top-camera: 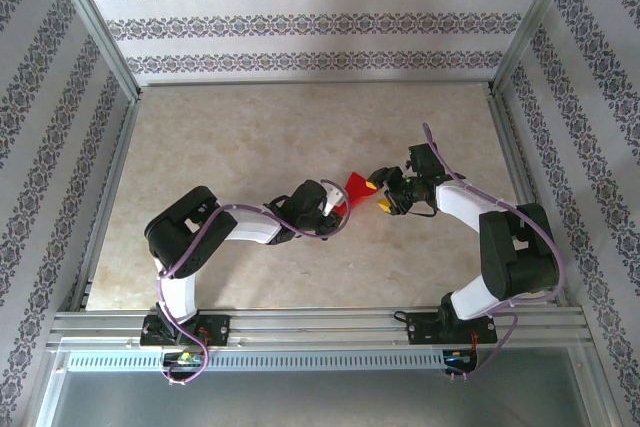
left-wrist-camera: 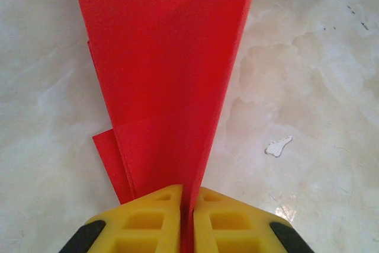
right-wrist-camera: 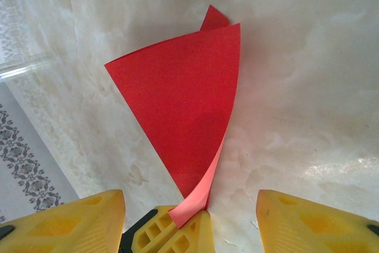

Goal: Fold a paper plane with a square sheet of paper (pick it up from the middle)
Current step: Fold the wing for the fifth time at the center of the table.

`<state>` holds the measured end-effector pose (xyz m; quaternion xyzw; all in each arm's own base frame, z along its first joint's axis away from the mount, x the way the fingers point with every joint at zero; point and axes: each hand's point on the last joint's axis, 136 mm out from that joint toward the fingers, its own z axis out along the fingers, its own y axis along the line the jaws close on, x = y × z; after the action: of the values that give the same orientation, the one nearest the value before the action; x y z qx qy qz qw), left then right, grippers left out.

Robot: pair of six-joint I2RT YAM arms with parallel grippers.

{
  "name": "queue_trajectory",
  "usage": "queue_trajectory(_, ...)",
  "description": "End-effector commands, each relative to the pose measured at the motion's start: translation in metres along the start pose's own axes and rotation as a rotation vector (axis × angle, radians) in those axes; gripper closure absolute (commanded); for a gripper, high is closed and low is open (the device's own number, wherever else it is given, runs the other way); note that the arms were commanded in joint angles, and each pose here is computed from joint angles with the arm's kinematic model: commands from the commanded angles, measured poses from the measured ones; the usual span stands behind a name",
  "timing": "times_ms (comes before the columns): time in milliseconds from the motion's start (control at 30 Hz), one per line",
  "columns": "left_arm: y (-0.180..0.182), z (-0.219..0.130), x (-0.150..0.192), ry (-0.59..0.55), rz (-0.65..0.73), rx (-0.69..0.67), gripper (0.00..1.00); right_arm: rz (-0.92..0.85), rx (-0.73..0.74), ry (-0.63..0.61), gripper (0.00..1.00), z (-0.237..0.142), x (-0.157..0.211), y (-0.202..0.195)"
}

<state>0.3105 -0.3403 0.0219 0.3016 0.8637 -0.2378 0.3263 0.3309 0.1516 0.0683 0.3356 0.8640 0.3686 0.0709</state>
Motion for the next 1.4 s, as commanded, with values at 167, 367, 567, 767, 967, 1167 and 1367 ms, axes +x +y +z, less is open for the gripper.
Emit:
queue_trajectory(167,0.013,-0.006,0.018,0.067,0.122,-0.036,0.88,-0.019,0.039,0.073,0.39,0.014,0.020,0.001)
queue_trajectory(367,0.014,-0.010,0.014,0.059,0.200,-0.047,0.87,0.003,0.072,0.094,0.41,0.033,0.030,-0.002)
queue_trajectory(567,0.014,-0.010,0.013,0.056,0.252,-0.046,0.85,0.005,0.080,0.092,0.49,0.038,0.029,0.000)
queue_trajectory(767,0.013,-0.014,0.009,0.041,0.290,-0.047,0.83,0.029,0.103,0.099,0.58,0.042,0.030,-0.010)
queue_trajectory(967,0.012,-0.014,0.007,0.034,0.310,-0.045,0.83,0.047,0.119,0.102,0.63,0.047,0.029,-0.016)
queue_trajectory(1167,0.010,-0.018,0.001,0.023,0.306,-0.042,0.76,0.026,0.098,0.084,0.84,0.043,0.027,-0.007)
queue_trajectory(1367,0.002,-0.038,-0.023,-0.018,0.221,-0.037,0.52,-0.001,0.068,0.020,0.90,0.025,0.022,0.012)
